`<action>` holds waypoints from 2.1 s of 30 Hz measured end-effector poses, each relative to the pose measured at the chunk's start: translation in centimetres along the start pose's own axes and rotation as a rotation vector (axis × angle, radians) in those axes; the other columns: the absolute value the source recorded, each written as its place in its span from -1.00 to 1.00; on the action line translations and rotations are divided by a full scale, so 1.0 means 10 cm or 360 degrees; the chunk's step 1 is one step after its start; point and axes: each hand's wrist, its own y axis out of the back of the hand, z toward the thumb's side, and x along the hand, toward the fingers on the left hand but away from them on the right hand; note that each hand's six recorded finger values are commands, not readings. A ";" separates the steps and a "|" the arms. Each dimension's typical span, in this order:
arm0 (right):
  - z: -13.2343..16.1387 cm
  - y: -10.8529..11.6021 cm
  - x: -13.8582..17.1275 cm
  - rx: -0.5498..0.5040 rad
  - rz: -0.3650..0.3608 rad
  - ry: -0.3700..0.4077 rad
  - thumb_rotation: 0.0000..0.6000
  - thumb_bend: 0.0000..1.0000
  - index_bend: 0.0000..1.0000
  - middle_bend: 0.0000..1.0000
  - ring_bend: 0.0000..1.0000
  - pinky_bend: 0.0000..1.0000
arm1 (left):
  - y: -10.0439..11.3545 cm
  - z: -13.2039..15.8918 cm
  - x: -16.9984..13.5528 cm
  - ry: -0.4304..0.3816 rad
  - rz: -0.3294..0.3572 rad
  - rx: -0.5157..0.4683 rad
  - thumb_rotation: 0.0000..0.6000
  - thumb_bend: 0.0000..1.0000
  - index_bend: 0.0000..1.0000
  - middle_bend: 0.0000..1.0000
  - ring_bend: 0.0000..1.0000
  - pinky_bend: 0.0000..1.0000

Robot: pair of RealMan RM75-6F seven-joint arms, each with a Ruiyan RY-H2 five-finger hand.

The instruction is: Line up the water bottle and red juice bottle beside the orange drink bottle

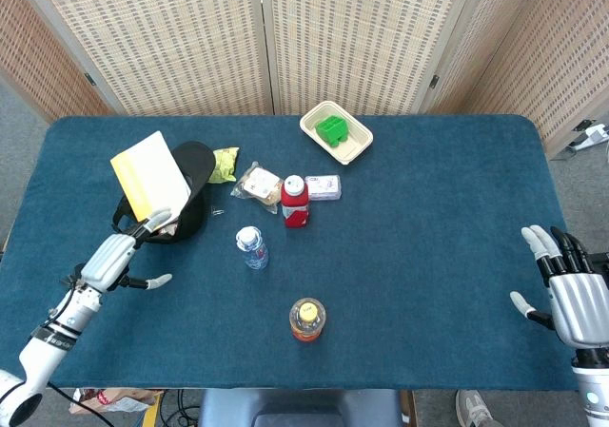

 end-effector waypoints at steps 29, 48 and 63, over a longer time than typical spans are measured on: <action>-0.08 0.02 0.08 -0.0004 0.0001 -0.0040 1.00 -0.58 -0.89 -0.78 -1.00 -0.79 | -0.64 0.37 0.91 -0.0137 -0.0278 -0.0293 1.00 -0.68 -0.62 -0.74 -0.65 -0.53; -0.15 -0.03 0.10 -0.0018 0.0015 -0.0064 1.00 -0.58 -0.89 -0.78 -1.00 -0.79 | -1.01 0.44 1.24 -0.0122 -0.0309 -0.0371 1.00 -0.68 -0.39 -0.50 -0.46 -0.29; -0.16 -0.03 0.09 -0.0021 0.0015 -0.0068 1.00 -0.58 -0.87 -0.78 -1.00 -0.79 | -1.04 0.42 1.31 -0.0116 -0.0244 -0.0384 1.00 -0.68 -0.03 -0.09 -0.14 0.11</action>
